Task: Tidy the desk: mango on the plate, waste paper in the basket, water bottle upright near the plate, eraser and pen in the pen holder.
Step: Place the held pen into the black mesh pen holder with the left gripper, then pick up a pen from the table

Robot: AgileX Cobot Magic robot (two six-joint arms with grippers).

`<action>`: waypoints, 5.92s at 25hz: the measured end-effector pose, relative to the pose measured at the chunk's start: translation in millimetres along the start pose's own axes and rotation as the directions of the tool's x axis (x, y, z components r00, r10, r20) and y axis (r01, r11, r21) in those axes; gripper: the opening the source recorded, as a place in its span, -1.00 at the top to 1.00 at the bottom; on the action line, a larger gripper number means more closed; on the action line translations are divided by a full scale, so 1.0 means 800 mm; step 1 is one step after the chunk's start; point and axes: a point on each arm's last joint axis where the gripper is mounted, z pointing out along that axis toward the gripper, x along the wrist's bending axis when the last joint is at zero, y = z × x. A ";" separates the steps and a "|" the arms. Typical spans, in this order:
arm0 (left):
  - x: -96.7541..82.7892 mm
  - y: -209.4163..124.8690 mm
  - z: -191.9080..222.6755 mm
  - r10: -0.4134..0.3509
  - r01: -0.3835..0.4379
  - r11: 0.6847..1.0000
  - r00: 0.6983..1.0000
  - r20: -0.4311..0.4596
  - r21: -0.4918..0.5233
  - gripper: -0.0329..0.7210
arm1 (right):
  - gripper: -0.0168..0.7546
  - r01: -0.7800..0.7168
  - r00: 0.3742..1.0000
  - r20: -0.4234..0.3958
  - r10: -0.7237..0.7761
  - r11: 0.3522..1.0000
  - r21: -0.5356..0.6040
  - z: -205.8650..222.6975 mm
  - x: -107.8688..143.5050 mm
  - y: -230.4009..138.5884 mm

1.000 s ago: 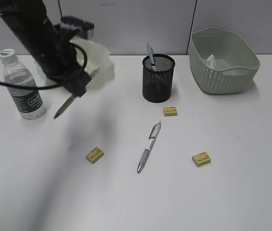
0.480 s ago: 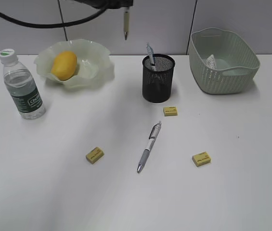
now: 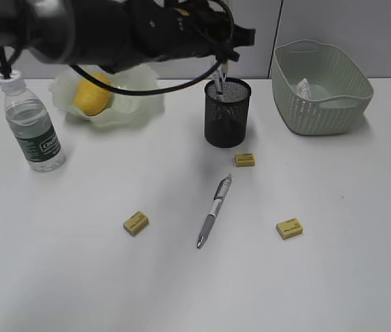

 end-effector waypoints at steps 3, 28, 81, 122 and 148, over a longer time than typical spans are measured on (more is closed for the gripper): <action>0.003 -0.026 0.016 0.005 -0.005 1.000 1.000 -0.017 0.019 0.64 | -0.20 0.000 1.000 0.000 0.000 1.000 0.000 0.000 0.000 0.000; -0.014 0.041 -0.030 0.091 -0.089 0.995 0.995 0.043 -0.042 -0.37 | -0.20 0.000 1.000 0.000 0.000 1.000 -0.002 0.000 0.000 0.000; 0.054 -0.107 -0.578 0.197 -0.199 0.895 0.979 0.047 0.400 -0.01 | -0.19 -0.032 0.999 0.000 0.032 0.997 0.064 0.008 -0.001 0.033; 0.056 -0.116 -0.593 0.196 -0.200 0.918 0.979 0.046 0.343 0.05 | -0.06 -0.507 0.858 0.273 0.436 0.627 0.592 0.458 0.112 0.203; 0.056 -0.116 -0.593 0.196 -0.200 0.918 0.979 0.046 0.343 0.06 | 0.57 -0.565 0.824 0.359 0.438 0.597 0.570 0.510 0.111 0.166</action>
